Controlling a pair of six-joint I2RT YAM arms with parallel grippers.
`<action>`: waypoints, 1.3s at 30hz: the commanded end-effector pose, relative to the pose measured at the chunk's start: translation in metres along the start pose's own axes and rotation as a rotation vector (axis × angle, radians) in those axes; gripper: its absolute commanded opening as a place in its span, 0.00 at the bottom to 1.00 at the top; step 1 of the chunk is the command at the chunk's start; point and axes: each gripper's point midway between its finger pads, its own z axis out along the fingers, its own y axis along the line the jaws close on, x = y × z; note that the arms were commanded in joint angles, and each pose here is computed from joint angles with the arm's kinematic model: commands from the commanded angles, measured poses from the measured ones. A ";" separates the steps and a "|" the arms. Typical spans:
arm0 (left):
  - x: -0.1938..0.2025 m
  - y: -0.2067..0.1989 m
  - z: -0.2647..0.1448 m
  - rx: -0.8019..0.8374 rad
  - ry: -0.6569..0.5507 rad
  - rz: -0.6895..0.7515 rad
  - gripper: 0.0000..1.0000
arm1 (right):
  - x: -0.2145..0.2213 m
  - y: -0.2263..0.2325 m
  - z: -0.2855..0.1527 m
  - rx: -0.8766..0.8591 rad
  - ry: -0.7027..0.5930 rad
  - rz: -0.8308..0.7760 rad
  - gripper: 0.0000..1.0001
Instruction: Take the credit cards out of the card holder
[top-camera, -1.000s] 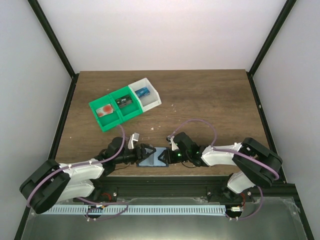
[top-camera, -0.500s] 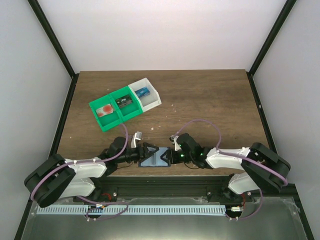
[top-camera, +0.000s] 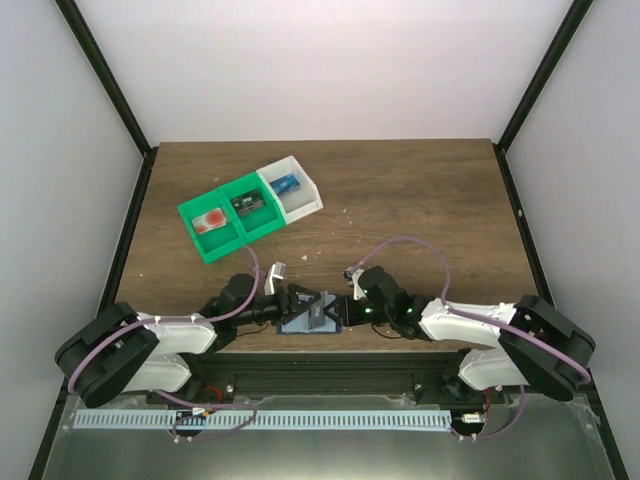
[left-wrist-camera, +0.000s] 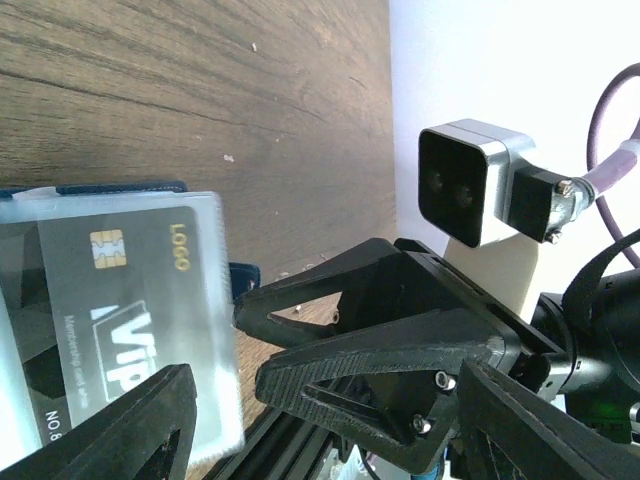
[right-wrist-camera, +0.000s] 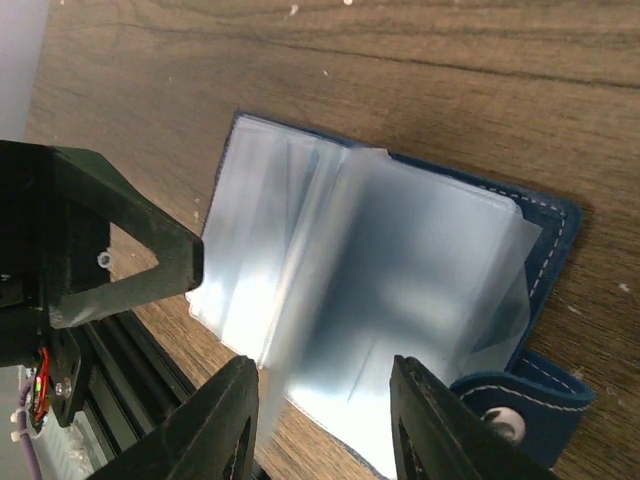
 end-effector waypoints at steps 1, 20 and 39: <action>-0.001 -0.011 0.000 0.044 -0.004 0.031 0.73 | -0.004 0.001 -0.006 0.008 -0.035 -0.004 0.38; -0.007 0.017 -0.013 -0.052 -0.090 0.014 0.75 | -0.005 0.012 0.005 -0.032 0.009 -0.009 0.37; -0.001 0.043 -0.001 -0.114 -0.034 -0.002 0.59 | 0.018 -0.025 0.027 0.082 0.090 0.028 0.31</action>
